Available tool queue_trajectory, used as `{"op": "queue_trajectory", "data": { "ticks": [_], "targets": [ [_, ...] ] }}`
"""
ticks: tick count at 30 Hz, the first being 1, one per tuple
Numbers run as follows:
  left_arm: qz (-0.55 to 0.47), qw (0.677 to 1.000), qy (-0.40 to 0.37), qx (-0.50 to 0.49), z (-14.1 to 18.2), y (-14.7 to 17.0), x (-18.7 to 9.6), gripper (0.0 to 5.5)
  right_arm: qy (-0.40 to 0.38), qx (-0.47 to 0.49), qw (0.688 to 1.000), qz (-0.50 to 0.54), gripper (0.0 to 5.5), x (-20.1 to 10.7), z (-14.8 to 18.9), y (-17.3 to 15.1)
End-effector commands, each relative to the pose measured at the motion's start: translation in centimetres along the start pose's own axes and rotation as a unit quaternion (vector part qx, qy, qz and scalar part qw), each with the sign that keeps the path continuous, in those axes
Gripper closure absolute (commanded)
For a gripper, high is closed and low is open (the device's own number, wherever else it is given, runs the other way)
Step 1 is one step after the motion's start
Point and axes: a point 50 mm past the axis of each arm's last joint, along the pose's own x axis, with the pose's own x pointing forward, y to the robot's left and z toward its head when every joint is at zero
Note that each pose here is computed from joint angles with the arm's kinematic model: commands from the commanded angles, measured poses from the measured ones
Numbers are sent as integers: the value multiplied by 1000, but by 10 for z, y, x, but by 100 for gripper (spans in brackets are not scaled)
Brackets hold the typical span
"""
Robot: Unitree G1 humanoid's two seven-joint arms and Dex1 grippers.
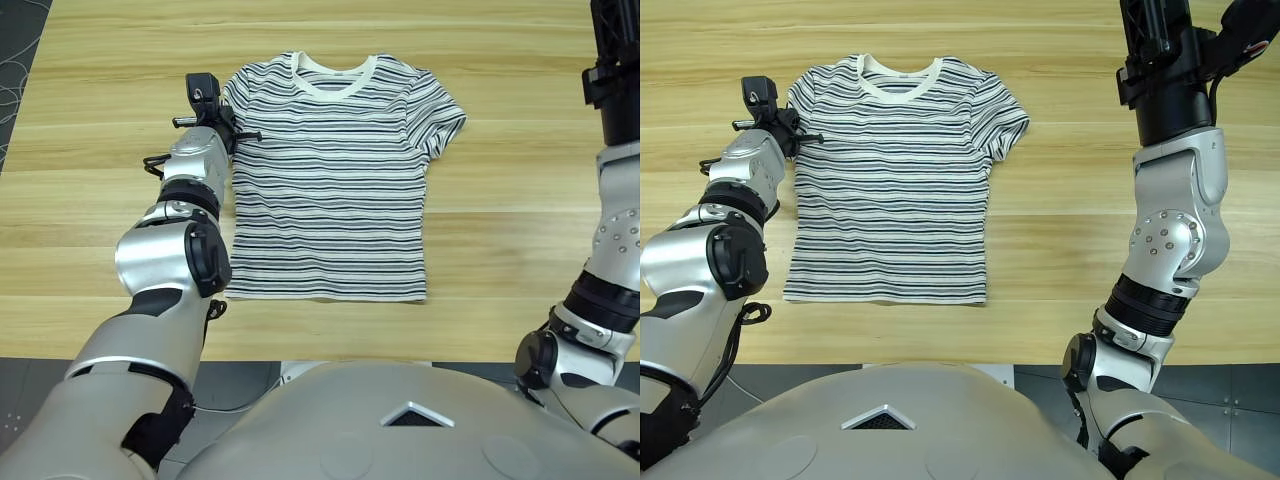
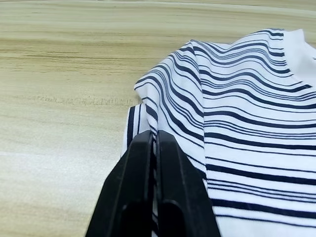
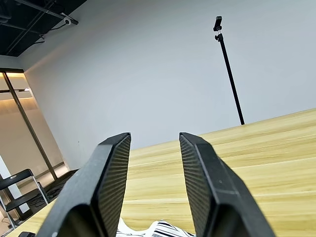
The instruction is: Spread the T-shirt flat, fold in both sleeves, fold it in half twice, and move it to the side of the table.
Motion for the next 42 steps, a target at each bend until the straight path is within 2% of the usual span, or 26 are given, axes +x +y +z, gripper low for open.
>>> {"op": "queue_trajectory", "data": {
  "ticks": [1, 4, 8, 13, 18, 24, 33, 42],
  "targets": [
    [12, 1000, 6, 27, -4, 4, -1, 536, 3, 3, 1000, 2, 366, 0, 1, 1],
    [17, 995, -11, 94, 3, 1, 0, 536, 4, 3, 1000, 2, 366, 0, 1, 1],
    [0, 978, -34, 208, 9, -18, 2, 536, 4, 4, 1000, 2, 366, 0, 0, 1],
    [-24, 940, -39, 339, 1, -41, 3, 536, 3, 5, 1000, 4, 366, 2, 0, 2],
    [-53, 911, -21, 408, -18, -53, 1, 536, 2, 6, 1000, 7, 366, 2, 0, 4],
    [-52, 891, -36, 450, -18, -59, 1, 536, 5, 7, 1000, 7, 366, 3, -2, 4],
    [-75, 816, -39, 572, -28, -69, 0, 536, 7, 9, 1000, 11, 366, 6, -4, 5],
    [-139, 751, 58, 643, -64, -62, -5, 536, 7, 12, 1000, 16, 366, 7, -6, 8]
  ]
}}
